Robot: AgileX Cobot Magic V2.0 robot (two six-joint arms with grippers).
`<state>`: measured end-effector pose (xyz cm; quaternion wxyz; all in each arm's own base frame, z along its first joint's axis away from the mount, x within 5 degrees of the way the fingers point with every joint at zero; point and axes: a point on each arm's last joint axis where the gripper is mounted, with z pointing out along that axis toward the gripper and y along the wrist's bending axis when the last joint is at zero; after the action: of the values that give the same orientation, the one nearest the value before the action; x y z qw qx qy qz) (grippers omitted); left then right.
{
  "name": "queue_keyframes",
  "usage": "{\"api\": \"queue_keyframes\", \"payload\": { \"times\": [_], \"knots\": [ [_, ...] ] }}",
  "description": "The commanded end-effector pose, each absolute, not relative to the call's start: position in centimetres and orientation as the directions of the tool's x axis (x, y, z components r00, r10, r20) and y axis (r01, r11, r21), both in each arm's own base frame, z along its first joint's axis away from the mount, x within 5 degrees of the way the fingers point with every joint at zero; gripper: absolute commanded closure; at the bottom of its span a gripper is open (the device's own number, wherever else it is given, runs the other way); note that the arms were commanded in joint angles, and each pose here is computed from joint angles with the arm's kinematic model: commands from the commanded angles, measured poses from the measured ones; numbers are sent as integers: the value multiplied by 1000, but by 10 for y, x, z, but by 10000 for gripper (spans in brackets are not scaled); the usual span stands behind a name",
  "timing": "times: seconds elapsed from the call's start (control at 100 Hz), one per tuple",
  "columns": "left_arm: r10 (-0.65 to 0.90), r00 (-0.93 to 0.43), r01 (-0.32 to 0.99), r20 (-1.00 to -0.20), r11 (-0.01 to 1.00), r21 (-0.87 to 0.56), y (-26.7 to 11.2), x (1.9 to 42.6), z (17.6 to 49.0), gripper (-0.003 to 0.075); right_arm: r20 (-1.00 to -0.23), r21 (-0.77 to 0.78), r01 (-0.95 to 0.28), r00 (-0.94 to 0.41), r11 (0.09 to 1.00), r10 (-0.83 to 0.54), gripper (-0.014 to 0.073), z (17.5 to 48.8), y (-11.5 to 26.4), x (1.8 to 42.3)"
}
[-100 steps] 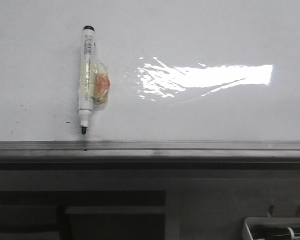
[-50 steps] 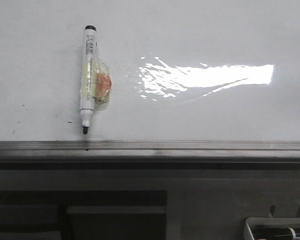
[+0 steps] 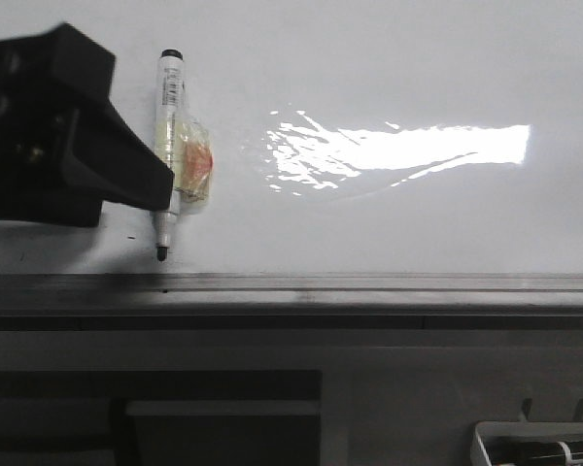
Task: Write number 5 on whiteboard
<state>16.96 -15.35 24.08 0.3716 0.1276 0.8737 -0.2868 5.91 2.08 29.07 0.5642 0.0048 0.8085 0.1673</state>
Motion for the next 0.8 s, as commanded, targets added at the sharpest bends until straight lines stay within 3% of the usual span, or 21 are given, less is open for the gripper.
{"api": "queue_keyframes", "payload": {
  "times": [0.0,0.17,0.34,0.45,0.55,0.65,0.72,0.79],
  "knots": [
    [-46,-649,423,-760,808,-410,-160,181,252,325,-935,274,-191,-285,943,214,144,307,20,62],
    [-32,-665,412,-747,818,-402,-165,187,245,435,-934,275,-191,-285,942,215,144,307,20,62],
    [-11,-678,418,-735,817,-397,-167,187,241,743,-934,280,-238,-290,930,207,144,308,24,61],
    [124,-623,544,-772,779,-313,-171,180,249,741,-956,196,-410,-283,891,80,144,314,38,57],
    [380,-464,755,-800,642,-133,-181,167,259,741,-966,127,-597,-254,792,-36,144,317,53,53],
    [616,-194,918,-763,388,80,-190,150,263,741,-969,35,-715,-196,698,-152,144,317,62,55],
    [677,-59,951,-734,262,166,-195,142,265,741,-961,1,-758,-181,653,-210,144,315,67,59],
    [690,9,957,-724,204,205,-199,137,265,741,-948,-17,-804,-176,595,-264,144,311,72,62]
  ]
}}
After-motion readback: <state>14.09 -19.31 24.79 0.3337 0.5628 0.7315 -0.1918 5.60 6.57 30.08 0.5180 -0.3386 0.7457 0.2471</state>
